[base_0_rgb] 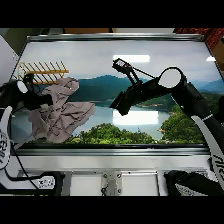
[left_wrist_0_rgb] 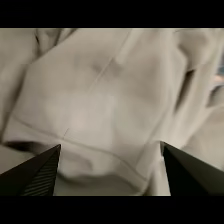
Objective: Fold the clothes and pants, and hang the long-sleeved shirts on hangers.
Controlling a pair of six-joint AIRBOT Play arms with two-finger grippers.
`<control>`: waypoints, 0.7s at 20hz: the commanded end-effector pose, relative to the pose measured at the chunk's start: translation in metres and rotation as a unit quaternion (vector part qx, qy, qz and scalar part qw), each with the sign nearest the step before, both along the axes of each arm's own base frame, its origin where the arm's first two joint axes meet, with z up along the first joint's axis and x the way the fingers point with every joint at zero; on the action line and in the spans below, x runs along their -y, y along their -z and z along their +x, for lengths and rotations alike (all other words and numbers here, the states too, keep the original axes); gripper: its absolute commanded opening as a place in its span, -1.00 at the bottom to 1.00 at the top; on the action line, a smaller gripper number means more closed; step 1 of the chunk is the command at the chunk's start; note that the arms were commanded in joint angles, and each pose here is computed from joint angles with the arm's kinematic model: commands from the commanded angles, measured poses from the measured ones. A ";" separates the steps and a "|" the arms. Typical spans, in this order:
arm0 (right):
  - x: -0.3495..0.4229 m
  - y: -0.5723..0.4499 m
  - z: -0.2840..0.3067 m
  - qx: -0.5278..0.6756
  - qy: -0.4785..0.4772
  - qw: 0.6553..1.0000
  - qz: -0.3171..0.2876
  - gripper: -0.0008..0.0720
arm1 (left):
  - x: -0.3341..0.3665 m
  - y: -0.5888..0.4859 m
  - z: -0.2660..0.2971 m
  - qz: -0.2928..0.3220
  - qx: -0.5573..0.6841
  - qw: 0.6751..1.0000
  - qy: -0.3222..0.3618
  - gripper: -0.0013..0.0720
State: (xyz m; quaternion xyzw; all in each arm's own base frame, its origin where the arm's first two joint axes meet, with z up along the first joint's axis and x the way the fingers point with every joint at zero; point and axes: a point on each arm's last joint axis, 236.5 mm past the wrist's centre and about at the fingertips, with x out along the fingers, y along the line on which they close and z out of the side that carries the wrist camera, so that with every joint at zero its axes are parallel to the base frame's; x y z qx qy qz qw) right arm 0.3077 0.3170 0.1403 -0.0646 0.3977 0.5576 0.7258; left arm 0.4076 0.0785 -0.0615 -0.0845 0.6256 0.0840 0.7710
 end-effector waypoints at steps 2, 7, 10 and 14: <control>0.000 0.000 0.000 -0.001 0.000 1.000 0.000 -0.93 | 0.018 0.050 -0.009 -0.011 -0.063 0.998 0.021 0.90; -0.005 -0.001 0.002 -0.006 0.004 1.000 0.012 -0.93 | 0.055 0.007 0.002 -0.007 -0.015 0.998 0.062 -0.93; -0.022 -0.023 -0.012 -0.045 -0.008 0.996 0.073 -0.93 | 0.113 -0.064 -0.002 -0.005 0.053 0.990 0.131 -0.93; 0.006 -0.039 0.015 -0.013 0.041 0.996 0.082 -0.95 | 0.246 -0.140 -0.037 -0.080 0.145 0.953 0.253 -0.93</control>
